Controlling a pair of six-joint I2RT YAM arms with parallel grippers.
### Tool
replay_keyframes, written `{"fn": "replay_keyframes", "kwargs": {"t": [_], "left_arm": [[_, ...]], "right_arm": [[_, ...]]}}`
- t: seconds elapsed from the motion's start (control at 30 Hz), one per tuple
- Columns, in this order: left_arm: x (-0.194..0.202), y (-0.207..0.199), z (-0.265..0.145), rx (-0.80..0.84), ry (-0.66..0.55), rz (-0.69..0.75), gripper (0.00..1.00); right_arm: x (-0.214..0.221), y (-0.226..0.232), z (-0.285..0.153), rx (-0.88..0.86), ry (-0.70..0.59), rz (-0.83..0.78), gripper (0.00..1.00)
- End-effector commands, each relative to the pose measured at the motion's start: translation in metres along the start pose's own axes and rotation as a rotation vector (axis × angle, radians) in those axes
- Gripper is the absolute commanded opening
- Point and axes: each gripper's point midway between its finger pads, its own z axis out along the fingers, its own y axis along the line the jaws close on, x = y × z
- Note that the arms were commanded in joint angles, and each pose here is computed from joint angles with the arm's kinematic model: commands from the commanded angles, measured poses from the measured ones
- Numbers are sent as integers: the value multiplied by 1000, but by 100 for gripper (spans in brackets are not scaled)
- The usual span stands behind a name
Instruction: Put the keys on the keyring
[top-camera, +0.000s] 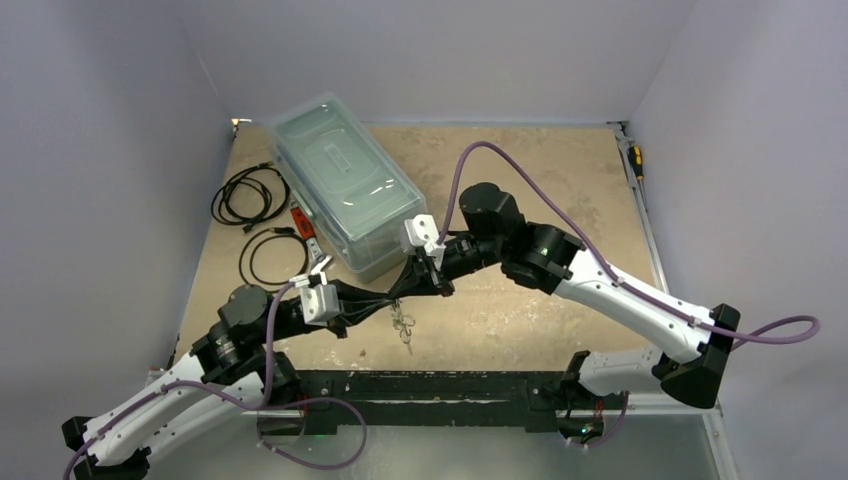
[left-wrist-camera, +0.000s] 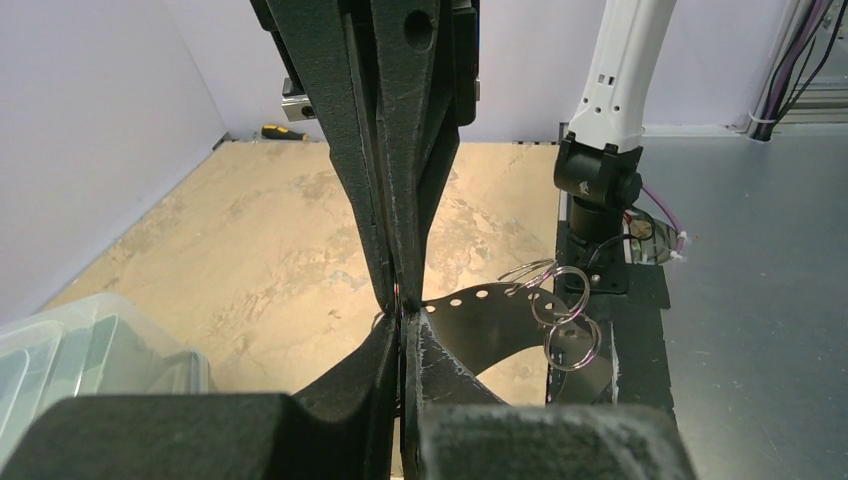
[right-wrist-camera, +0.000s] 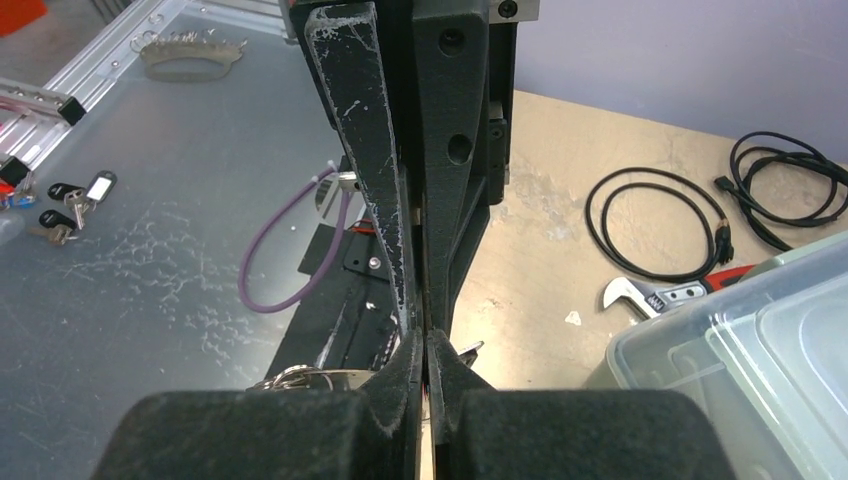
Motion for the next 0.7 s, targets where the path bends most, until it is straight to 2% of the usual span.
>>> {"fn": "replay_keyframes", "kwargs": {"t": [0.0,0.17,0.3,0.33,0.43,0.5,0.6,0.67], "left_arm": [[-31,5,2,-14,-99,55,0],[-32,5,1,-18,-104,57,0],[-36,5,-1,-18,-116,60,0],[-36,5,-1,-20,-118,61,4],[-38,5,-3,-24,-126,67,28],[-38,6,-4,-31,-129,71,37],[-40,7,-5,-38,-133,75,39],[-41,7,-6,-40,-138,79,34]], "right_arm": [[-3,2,4,-27,9,-9,0],[5,-2,6,-4,33,-9,0],[3,-4,4,19,5,-32,0],[1,-4,4,27,-7,-39,0],[-6,-8,-1,78,-55,-64,0],[-12,-12,-5,126,-97,-84,0],[-21,-8,-11,143,-157,-115,0],[-24,-5,-13,146,-183,-126,0]]}}
